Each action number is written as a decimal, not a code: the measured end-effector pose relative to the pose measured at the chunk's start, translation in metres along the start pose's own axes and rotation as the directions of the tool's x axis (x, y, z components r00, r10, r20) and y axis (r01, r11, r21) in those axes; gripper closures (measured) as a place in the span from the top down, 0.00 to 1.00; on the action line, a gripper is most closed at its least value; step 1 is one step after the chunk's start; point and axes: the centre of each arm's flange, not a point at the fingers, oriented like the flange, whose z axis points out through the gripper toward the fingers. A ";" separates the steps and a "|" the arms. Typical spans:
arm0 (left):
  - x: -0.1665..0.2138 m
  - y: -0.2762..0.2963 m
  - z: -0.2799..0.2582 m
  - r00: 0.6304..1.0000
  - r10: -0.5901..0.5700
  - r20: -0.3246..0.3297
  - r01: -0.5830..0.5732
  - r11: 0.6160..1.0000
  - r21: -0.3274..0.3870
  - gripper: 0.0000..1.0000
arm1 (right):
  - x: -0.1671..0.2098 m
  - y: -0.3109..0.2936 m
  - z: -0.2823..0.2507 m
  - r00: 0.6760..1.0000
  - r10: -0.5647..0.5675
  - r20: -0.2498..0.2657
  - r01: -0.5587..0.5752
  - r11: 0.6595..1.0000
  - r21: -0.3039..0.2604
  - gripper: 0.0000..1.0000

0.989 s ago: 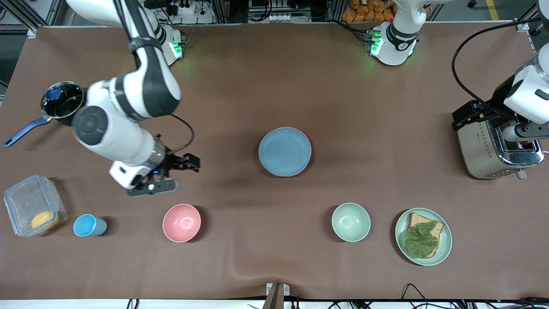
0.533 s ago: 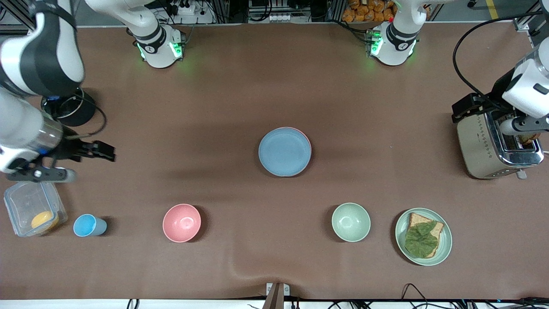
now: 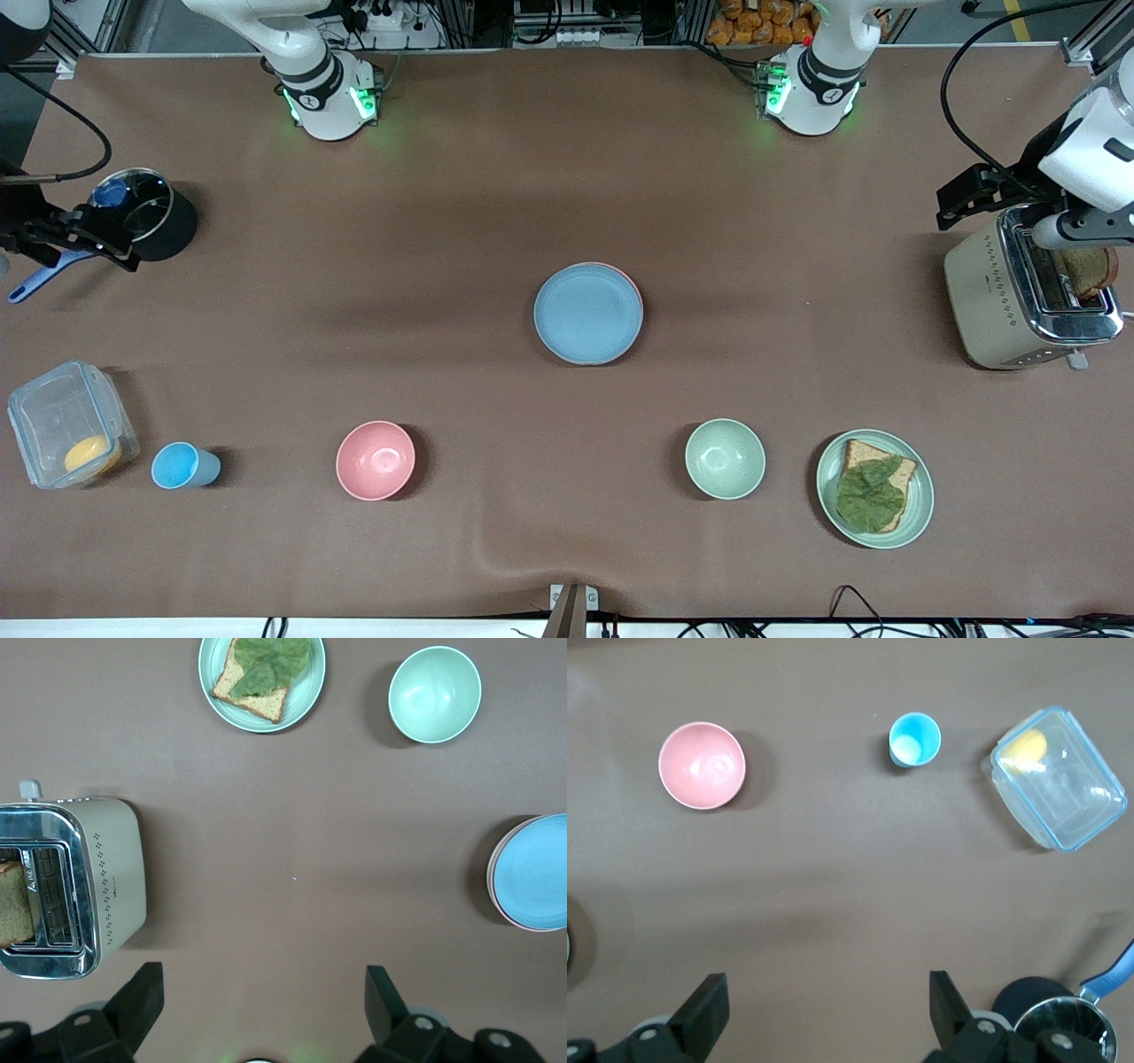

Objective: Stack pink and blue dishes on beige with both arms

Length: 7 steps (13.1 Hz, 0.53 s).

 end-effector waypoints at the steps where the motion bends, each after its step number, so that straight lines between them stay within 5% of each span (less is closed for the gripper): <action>1: 0.000 0.000 0.001 1.000 0.000 0.002 0.000 1.000 0.000 1.00 | -0.001 0.002 0.003 1.000 0.003 0.010 -0.003 1.000 -0.001 1.00; 7: 0.000 -0.002 0.002 1.000 0.026 0.005 -0.026 1.000 0.000 1.00 | -0.004 0.014 0.004 0.999 0.024 0.040 -0.023 1.000 -0.004 1.00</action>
